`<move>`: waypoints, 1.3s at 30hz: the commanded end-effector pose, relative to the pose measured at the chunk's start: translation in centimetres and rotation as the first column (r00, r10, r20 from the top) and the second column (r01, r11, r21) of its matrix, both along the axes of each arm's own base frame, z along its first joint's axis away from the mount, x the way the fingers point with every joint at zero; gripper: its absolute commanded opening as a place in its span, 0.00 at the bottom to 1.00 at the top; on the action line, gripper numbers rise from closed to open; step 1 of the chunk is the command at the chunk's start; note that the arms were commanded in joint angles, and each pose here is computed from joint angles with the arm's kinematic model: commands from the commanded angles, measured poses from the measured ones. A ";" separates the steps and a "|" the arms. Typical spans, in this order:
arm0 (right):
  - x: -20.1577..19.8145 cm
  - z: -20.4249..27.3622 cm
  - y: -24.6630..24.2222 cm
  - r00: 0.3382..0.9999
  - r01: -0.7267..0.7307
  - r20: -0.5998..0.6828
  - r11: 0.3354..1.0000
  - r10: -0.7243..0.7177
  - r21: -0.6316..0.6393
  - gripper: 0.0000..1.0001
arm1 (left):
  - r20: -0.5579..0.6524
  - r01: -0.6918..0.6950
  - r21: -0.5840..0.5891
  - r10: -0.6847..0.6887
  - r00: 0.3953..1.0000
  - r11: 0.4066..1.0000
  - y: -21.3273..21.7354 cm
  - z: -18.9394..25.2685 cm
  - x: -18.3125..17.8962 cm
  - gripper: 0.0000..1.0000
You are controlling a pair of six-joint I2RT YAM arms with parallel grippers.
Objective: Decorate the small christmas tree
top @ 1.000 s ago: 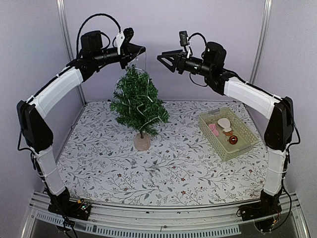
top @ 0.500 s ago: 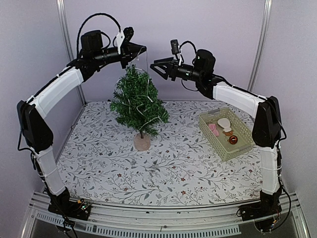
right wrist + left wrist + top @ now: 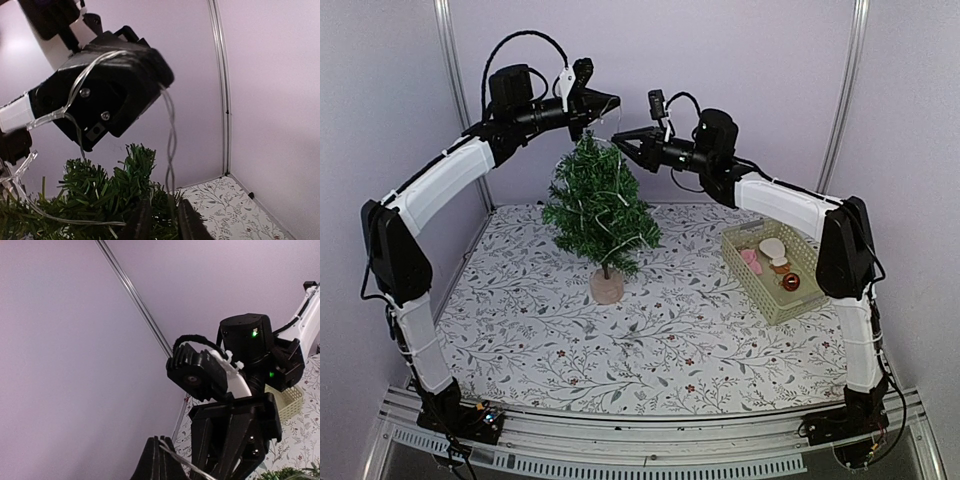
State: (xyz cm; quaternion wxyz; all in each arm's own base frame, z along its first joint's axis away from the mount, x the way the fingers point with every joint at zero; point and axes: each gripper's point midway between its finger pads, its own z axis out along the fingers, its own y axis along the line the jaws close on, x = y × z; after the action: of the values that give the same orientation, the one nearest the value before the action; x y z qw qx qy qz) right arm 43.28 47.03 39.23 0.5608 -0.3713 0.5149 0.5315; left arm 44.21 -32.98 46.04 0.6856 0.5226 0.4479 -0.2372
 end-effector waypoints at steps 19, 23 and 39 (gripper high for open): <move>6.4 2.2 -5.0 0.944 0.325 0.059 0.946 -0.325 0.004 0.00 | 0.060 -0.158 -0.034 0.160 0.985 0.987 3.4 2.2 0.9 0.45; 6.6 1.2 -4.9 0.945 0.324 0.061 0.946 -0.322 -0.020 0.00 | 0.072 -0.209 -0.035 0.211 0.975 0.977 4.9 2.3 1.0 0.52; 5.9 -6.4 -4.0 0.967 0.252 0.024 0.951 -0.252 -0.177 0.00 | -0.010 -0.405 -0.107 0.407 0.914 0.908 10.7 2.2 1.5 0.61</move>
State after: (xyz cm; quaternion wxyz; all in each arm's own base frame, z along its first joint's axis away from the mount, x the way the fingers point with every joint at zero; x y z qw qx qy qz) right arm 50.43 43.19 31.64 0.5878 -0.3329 0.6175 0.4029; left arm 45.77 -24.02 47.49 0.7371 0.4198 0.5166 -0.1159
